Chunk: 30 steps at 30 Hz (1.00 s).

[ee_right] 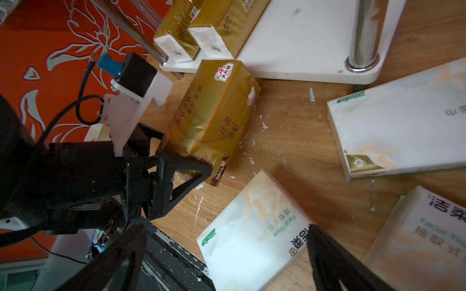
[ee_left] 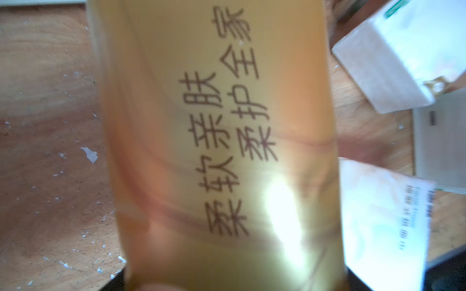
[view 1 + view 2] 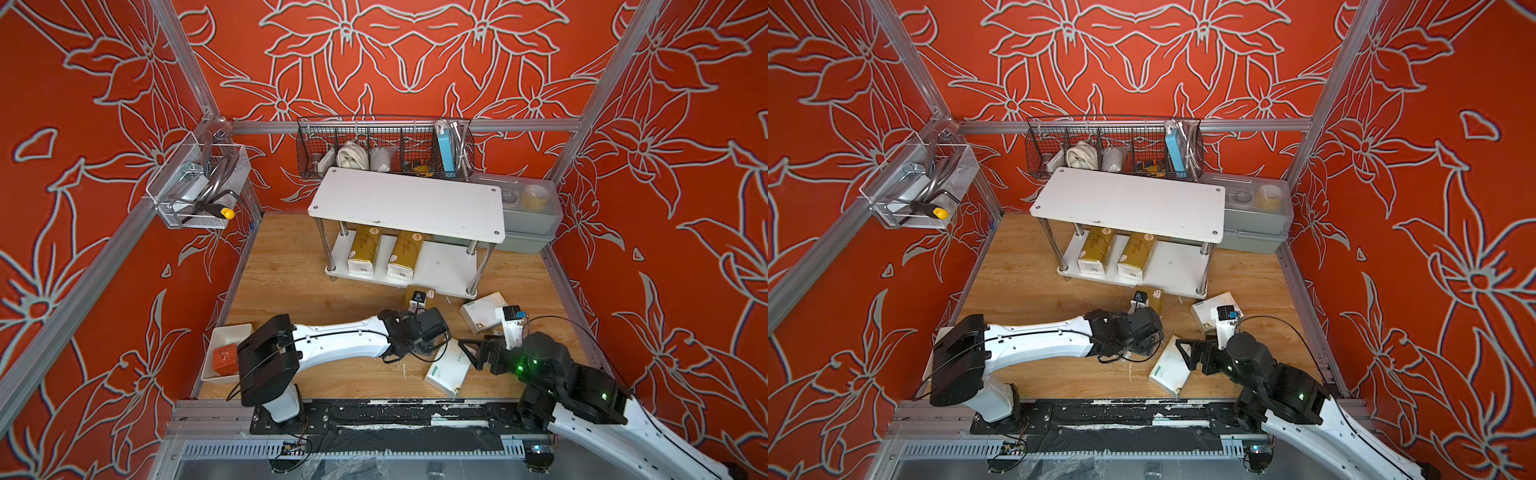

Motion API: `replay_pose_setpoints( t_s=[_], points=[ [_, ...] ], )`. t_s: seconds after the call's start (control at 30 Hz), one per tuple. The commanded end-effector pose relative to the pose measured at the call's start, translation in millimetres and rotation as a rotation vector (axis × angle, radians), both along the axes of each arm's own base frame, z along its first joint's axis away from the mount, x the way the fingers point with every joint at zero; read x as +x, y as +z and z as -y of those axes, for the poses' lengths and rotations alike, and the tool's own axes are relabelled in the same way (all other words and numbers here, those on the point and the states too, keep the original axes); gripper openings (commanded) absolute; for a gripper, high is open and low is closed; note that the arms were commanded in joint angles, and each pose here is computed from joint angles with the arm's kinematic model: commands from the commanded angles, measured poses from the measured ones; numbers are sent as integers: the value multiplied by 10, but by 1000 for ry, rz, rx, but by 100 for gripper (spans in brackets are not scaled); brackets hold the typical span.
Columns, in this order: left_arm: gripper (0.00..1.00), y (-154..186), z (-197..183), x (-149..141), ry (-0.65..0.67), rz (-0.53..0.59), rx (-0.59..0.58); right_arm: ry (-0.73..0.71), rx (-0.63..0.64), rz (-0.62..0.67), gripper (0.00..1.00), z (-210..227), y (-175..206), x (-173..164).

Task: Place the tissue boxes on the shelf by color
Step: Pick up the box of tissues from the center of the board, then place a box of tissues on the shelf.

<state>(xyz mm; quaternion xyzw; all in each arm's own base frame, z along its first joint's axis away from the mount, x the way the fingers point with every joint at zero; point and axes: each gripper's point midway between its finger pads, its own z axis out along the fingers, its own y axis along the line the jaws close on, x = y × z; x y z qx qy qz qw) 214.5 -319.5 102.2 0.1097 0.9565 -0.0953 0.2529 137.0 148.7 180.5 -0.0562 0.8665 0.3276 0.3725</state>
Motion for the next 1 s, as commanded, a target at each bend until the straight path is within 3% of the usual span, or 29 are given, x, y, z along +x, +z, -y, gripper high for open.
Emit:
replay_pose_setpoints(
  t_s=[0.0, 0.47, 0.97],
  points=[
    [73, 179, 13, 53, -17, 53, 0, 57, 69, 57, 99, -104, 283, -28],
    [74, 304, 479, 436, -71, 102, -10, 24, 67, 64, 99, 0, 324, -34],
    [74, 359, 636, 1068, -61, 151, 6, -20, 55, 52, 99, 158, 222, -72]
  ],
)
